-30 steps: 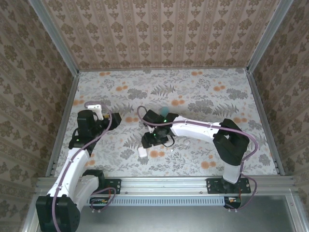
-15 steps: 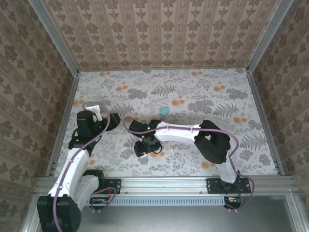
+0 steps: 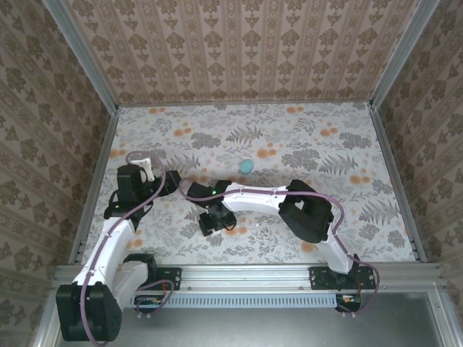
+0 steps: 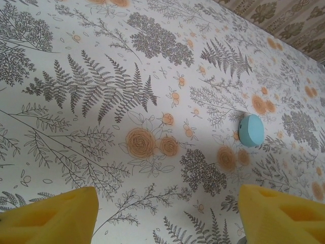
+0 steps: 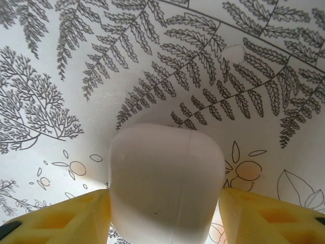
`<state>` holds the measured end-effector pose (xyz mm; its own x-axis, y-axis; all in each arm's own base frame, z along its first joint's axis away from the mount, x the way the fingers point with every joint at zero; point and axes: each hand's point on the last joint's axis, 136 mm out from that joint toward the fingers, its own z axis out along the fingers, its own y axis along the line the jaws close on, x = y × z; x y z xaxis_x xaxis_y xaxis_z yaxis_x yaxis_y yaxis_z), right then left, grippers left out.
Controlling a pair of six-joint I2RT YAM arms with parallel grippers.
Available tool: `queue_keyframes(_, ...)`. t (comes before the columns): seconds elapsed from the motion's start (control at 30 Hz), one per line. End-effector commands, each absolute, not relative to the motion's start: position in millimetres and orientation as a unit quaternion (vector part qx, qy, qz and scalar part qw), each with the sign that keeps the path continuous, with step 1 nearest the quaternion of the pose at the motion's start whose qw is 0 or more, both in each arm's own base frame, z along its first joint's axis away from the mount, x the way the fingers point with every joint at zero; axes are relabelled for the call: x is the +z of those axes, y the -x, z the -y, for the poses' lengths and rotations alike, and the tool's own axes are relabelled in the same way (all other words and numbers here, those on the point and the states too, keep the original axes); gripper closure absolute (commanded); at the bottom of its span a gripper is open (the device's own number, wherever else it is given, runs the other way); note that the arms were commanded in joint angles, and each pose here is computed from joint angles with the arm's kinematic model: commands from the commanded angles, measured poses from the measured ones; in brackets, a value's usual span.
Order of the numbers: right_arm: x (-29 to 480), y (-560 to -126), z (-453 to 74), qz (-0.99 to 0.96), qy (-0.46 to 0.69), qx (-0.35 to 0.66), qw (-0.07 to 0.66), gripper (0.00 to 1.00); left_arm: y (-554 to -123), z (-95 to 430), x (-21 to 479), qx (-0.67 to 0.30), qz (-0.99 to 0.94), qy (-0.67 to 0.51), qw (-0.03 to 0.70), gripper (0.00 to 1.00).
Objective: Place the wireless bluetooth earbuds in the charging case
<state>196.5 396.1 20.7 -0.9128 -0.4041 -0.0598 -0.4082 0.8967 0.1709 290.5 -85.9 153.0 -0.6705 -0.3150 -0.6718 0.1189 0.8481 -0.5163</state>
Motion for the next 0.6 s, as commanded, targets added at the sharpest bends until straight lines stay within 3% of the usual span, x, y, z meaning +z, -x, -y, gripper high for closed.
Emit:
queue_keyframes(0.0,13,-196,-389,-0.974,0.221,0.052,0.007,0.43,-290,86,152,-0.278,-0.874,0.063,0.393,0.27)
queue_keyframes(0.3,20,-202,-376,-0.966,0.255,0.029,0.027,0.64,-291,88,151,-0.285,-0.876,0.064,0.384,0.28)
queue_keyframes(0.57,60,-228,-351,-0.952,0.293,0.026,0.079,0.67,-293,103,165,-0.329,-0.862,0.037,0.383,0.29)
